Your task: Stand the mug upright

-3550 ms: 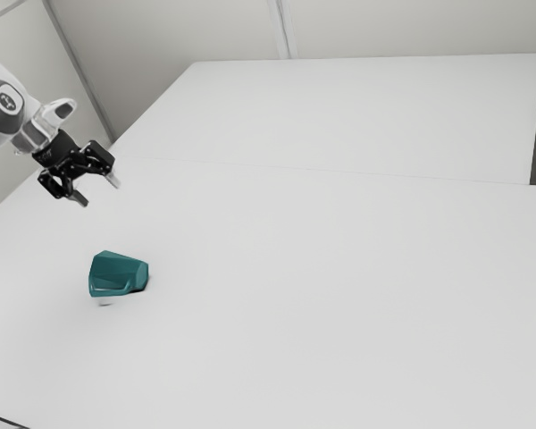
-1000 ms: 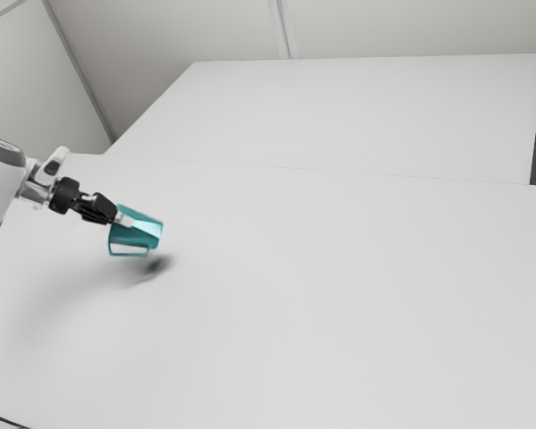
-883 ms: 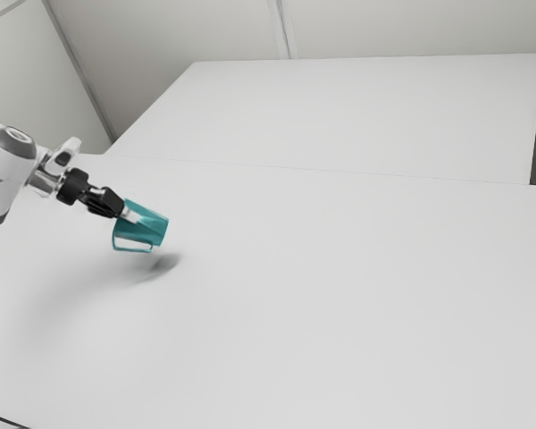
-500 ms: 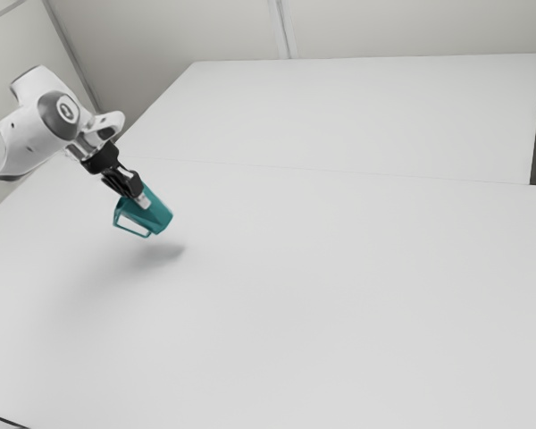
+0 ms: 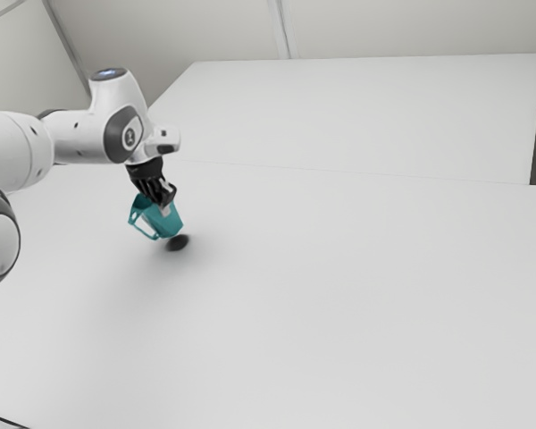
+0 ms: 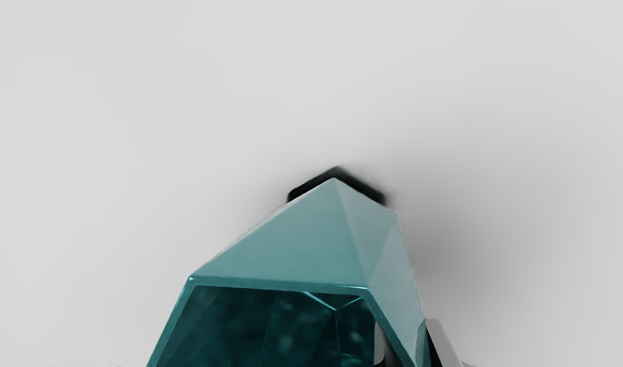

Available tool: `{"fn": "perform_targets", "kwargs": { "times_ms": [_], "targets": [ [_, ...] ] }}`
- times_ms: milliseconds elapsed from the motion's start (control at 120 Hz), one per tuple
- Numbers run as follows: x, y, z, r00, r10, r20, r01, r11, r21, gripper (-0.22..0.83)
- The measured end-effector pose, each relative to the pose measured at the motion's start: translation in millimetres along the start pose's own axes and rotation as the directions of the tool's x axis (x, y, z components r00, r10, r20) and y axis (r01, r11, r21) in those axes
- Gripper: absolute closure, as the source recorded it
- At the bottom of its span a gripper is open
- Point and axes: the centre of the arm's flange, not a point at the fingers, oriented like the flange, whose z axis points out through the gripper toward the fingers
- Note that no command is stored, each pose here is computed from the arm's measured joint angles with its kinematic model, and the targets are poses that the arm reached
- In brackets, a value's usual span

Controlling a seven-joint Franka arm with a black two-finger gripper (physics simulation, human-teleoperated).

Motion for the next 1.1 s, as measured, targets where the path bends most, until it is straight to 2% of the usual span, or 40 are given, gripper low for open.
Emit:
{"fn": "perform_targets", "kwargs": {
  "times_ms": [450, 783, 992, 1100],
  "targets": [
    [11.0, 6.0, 37.2, 0.987, -0.156, 0.032, 0.154, 0.987, 0.050, 0.78],
    [14.7, 9.5, 36.9, 0.978, -0.210, 0.013, 0.209, 0.977, 0.045, 0.25],
    [14.4, 18.2, -20.3, 0.973, -0.219, -0.071, 0.221, 0.975, 0.030, 0.11],
    [-1.8, 17.0, -79.9, 0.963, -0.239, -0.123, 0.241, 0.971, 0.000, 0.07]
  ]
}}
